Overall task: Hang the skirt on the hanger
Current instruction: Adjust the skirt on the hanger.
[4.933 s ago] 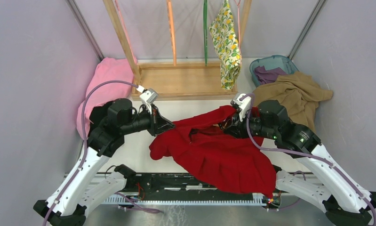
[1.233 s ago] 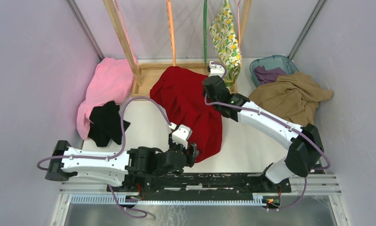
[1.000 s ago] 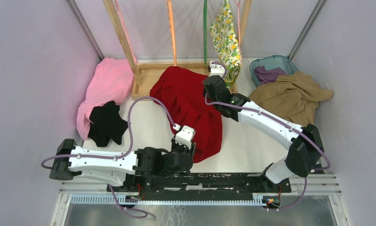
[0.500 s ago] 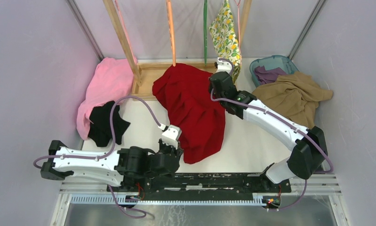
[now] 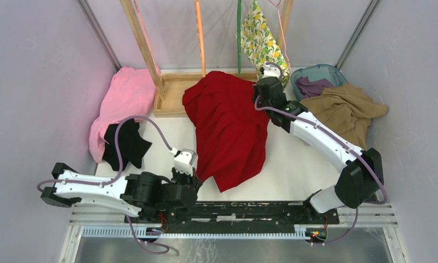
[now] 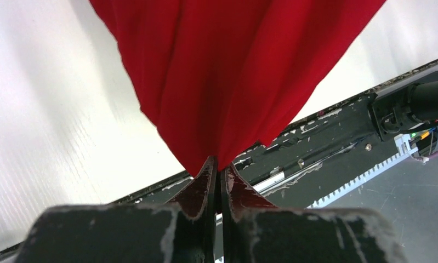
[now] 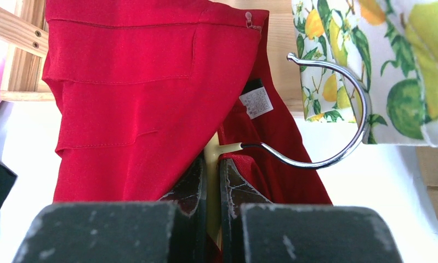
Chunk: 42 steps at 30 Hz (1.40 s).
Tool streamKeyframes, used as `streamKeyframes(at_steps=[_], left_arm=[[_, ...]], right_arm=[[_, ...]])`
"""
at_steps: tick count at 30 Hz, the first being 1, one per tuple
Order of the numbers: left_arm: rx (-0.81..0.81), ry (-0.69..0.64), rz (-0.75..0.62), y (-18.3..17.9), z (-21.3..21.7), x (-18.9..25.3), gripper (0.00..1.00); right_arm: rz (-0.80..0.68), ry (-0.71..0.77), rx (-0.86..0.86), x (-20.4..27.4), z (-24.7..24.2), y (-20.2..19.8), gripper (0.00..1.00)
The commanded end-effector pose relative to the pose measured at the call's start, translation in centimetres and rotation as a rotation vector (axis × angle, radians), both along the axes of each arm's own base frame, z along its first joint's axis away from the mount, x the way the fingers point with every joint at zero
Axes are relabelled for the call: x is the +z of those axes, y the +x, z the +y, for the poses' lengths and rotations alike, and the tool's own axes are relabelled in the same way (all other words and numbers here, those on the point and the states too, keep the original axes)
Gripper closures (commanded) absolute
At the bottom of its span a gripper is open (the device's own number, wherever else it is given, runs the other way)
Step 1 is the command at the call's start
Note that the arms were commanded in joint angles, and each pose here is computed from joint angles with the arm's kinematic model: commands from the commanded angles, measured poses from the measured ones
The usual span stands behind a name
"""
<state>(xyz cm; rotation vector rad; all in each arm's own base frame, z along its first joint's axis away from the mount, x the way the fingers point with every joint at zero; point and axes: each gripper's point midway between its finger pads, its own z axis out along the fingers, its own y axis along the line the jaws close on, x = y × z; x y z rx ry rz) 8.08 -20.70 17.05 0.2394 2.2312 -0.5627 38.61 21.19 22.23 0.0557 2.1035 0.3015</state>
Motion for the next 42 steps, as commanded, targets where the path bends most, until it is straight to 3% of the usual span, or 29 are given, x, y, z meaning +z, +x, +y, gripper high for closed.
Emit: streamKeyframes(at_steps=[1, 17, 34, 39, 42], left_arm=[[0.046, 0.013, 0.065, -0.9, 1.4, -1.6, 0.94], [0.077, 0.097, 0.138, -2.9, 4.9, -3.5, 0.97], [0.077, 0.107, 0.153, -3.0, 5.8, -4.0, 0.97], [0.077, 0.095, 0.129, -2.7, 5.5, -3.3, 0.97], [0.072, 0.081, 0.092, -2.3, 4.7, -2.2, 0.92]], right_arm=[[-0.189, 0.123, -0.031, 7.3, -1.2, 1.6, 0.99], [-0.204, 0.112, -0.047, 8.6, -3.7, 2.8, 0.99], [-0.290, 0.067, -0.011, 13.5, -5.4, 1.6, 0.99], [-0.350, 0.077, 0.073, 16.8, -5.0, 0.1, 0.99], [-0.394, 0.070, 0.166, 18.9, -4.1, -1.2, 0.99]])
